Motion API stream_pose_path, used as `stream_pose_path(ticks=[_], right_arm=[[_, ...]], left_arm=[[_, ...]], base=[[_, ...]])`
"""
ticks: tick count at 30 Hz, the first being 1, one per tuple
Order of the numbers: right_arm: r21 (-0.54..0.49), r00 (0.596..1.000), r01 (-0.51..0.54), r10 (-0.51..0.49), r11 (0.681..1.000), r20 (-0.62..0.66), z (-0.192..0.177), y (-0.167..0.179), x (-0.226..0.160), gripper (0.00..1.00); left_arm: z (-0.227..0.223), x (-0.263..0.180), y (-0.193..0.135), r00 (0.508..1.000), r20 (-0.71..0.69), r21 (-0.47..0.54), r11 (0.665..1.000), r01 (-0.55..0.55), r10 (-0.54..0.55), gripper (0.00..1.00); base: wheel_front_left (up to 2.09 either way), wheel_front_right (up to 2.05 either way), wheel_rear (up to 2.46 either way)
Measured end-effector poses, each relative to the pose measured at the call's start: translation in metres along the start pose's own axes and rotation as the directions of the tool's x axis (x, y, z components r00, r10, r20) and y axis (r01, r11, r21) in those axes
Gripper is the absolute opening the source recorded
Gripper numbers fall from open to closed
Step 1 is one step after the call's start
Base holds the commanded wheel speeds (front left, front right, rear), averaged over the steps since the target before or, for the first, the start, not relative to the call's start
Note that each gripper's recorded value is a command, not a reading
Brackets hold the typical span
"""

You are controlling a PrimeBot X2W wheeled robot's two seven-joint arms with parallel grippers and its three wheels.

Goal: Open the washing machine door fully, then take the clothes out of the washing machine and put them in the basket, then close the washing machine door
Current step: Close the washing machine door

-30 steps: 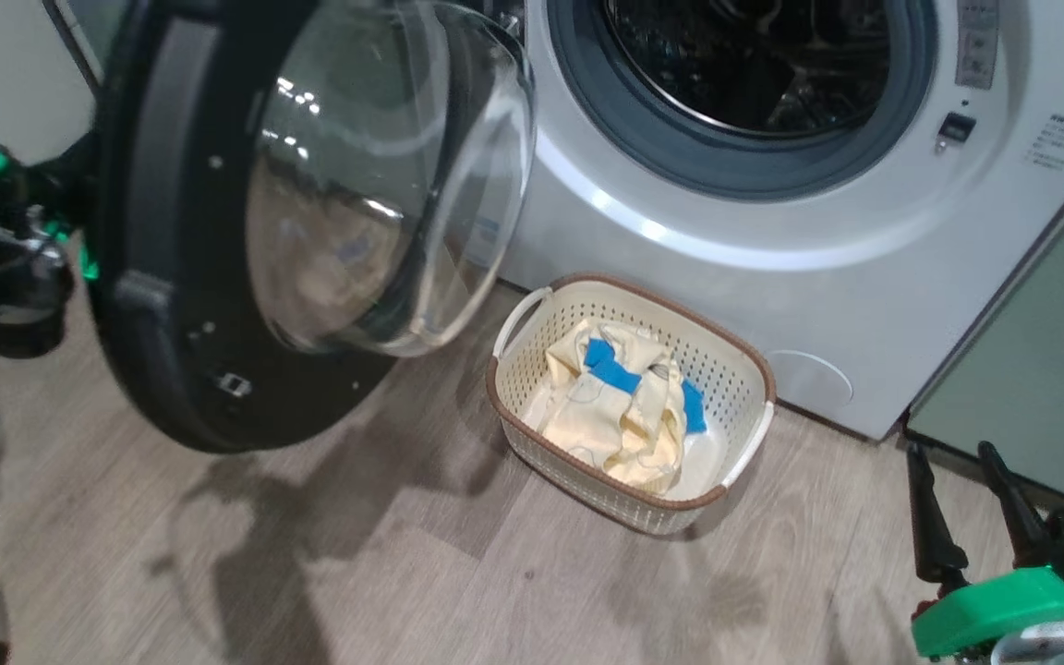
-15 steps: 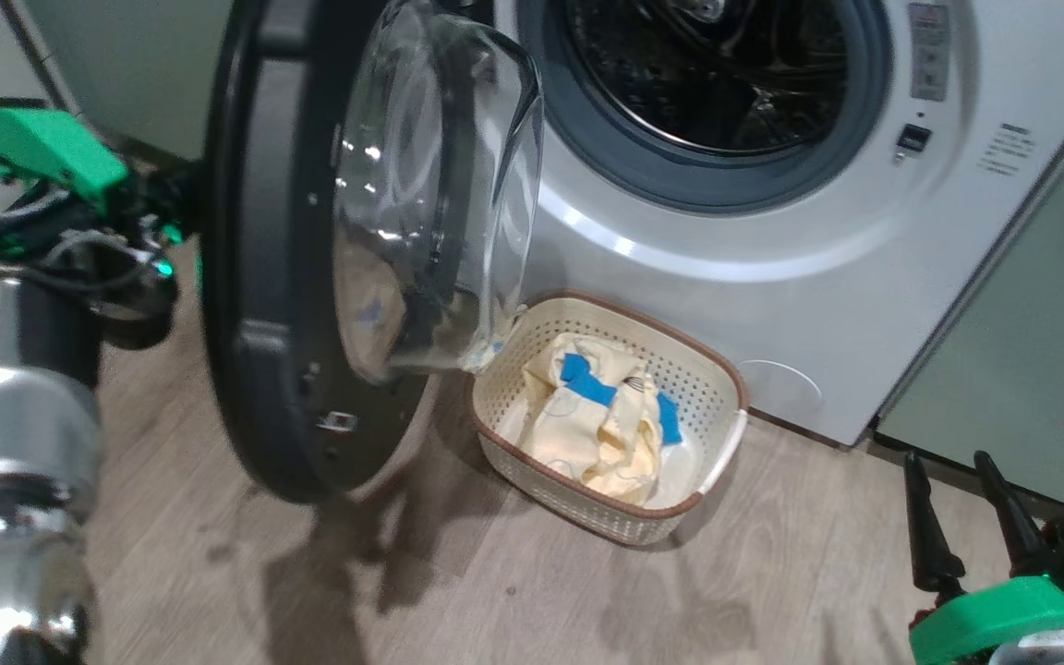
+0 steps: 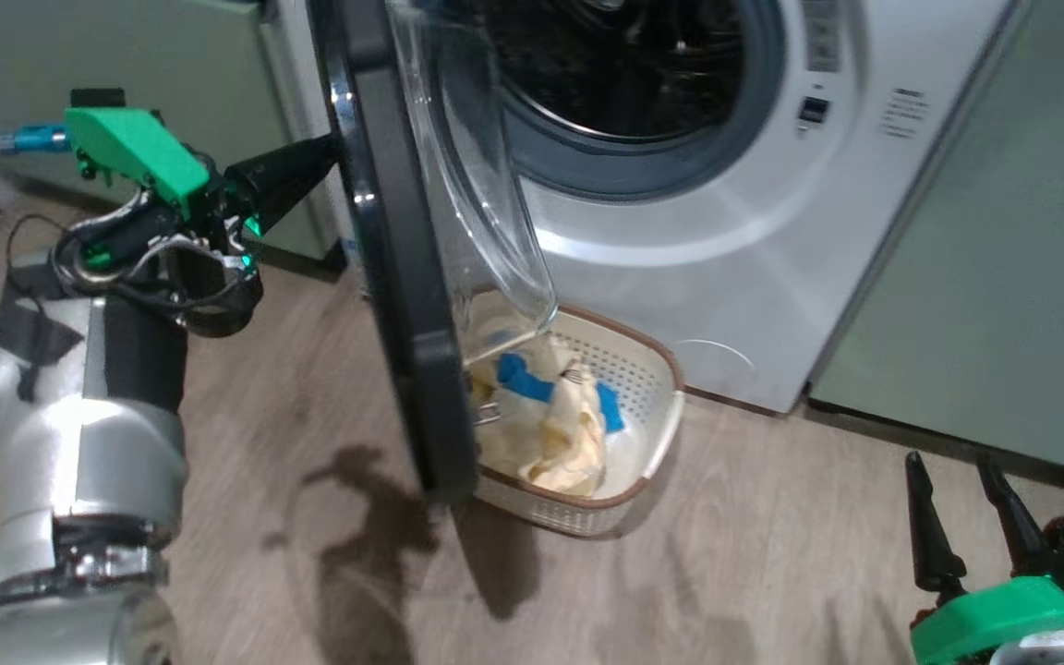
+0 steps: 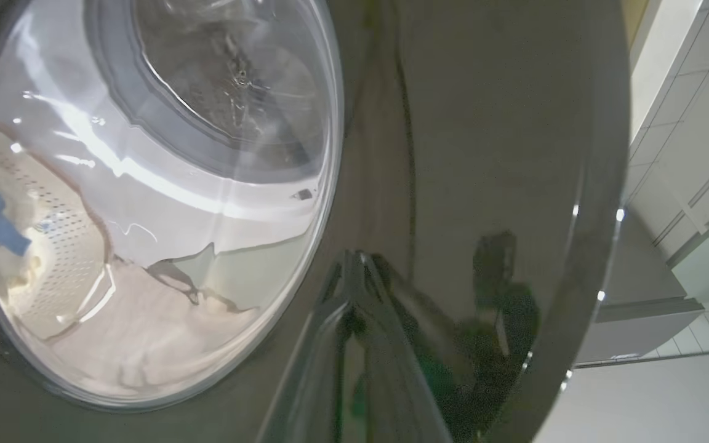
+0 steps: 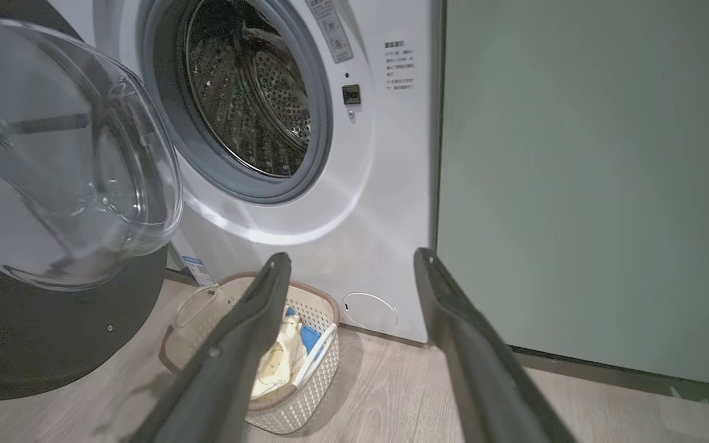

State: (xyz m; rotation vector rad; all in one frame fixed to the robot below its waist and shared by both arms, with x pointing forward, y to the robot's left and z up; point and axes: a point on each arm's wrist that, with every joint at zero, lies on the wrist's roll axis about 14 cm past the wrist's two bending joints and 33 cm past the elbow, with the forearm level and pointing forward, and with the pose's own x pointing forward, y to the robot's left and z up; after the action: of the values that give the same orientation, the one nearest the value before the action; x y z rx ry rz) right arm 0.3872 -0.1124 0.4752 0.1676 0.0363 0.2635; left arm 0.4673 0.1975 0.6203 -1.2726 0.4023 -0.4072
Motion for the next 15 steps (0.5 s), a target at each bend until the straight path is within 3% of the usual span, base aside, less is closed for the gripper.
stream_pose_path(ticks=[15], right_arm=[[-0.008,0.974,0.222,-0.222,0.975,0.037,0.012,-0.066,-0.051,1.00]], left_arm=[[-0.054,0.062,0.006,0.996,-0.058,-0.094,0.994,0.055,-0.061,0.00]], base=[[0.00,0.00,0.00]])
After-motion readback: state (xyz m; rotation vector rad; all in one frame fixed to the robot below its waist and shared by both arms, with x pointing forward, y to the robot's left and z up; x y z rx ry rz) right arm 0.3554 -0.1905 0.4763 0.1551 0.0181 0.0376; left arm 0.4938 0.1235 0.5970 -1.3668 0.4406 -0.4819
